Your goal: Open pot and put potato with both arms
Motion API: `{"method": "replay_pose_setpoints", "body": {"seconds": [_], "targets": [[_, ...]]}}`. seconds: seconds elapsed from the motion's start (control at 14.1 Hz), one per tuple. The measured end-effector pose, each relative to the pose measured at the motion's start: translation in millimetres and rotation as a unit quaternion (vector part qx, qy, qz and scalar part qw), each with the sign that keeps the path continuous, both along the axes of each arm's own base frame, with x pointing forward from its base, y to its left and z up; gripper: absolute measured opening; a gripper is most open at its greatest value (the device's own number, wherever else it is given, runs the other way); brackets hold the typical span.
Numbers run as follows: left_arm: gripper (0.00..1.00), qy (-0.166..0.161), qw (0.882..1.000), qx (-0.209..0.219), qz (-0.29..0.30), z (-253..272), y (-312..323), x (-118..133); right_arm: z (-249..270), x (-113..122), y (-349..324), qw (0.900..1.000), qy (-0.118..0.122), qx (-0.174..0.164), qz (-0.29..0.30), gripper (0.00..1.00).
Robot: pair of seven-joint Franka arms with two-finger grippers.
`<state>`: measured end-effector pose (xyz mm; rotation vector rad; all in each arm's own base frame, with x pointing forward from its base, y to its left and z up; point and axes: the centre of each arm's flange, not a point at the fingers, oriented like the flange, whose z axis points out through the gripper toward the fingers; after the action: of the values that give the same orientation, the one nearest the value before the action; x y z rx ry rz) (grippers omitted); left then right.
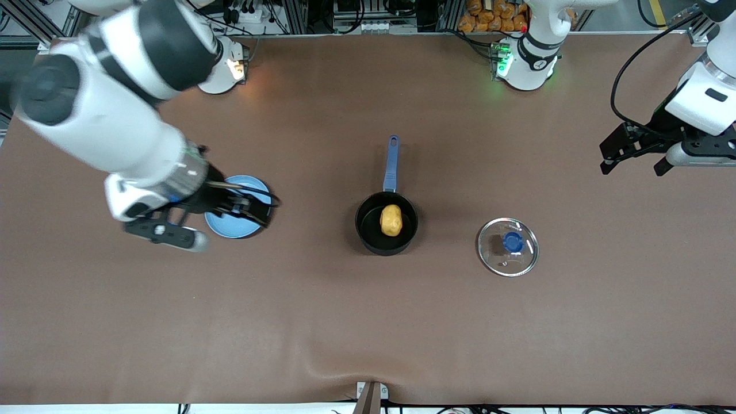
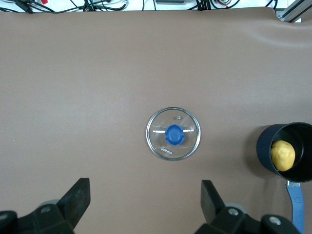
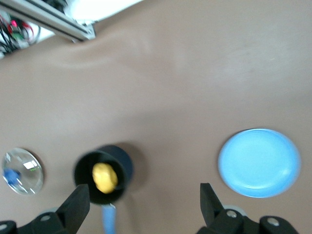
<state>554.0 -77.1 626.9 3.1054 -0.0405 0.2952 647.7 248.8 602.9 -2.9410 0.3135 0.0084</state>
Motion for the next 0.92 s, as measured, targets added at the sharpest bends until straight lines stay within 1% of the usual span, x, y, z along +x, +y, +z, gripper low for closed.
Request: {"method": "replay_pose_setpoints", "body": {"seconds": [0.07,0.28,0.5,0.71,0.92], "targets": [[1.0,0.001,1.0,0.0,0.001,-1,1,0,8,-2,-19,1.0,0.003,-0.007,0.02,1.0],[1.0,0.003,1.0,0.0,0.0,-3,0,0,35,-18,-72,0.997,0.018,-0.049,0.061,1.0],[1.0,0.003,1.0,0.0,-0.003,-3,-4,-1,70,-40,-113,0.994,0.022,-0.084,0.061,1.0],[1.0,0.004,1.0,0.001,-0.003,-4,-4,-1,91,-54,-140,0.995,0.017,-0.089,0.043,1.0],[1.0,0.007,1.0,0.001,-0.002,-7,-2,-1,88,-70,-144,0.994,0.019,-0.098,0.041,1.0]]}}
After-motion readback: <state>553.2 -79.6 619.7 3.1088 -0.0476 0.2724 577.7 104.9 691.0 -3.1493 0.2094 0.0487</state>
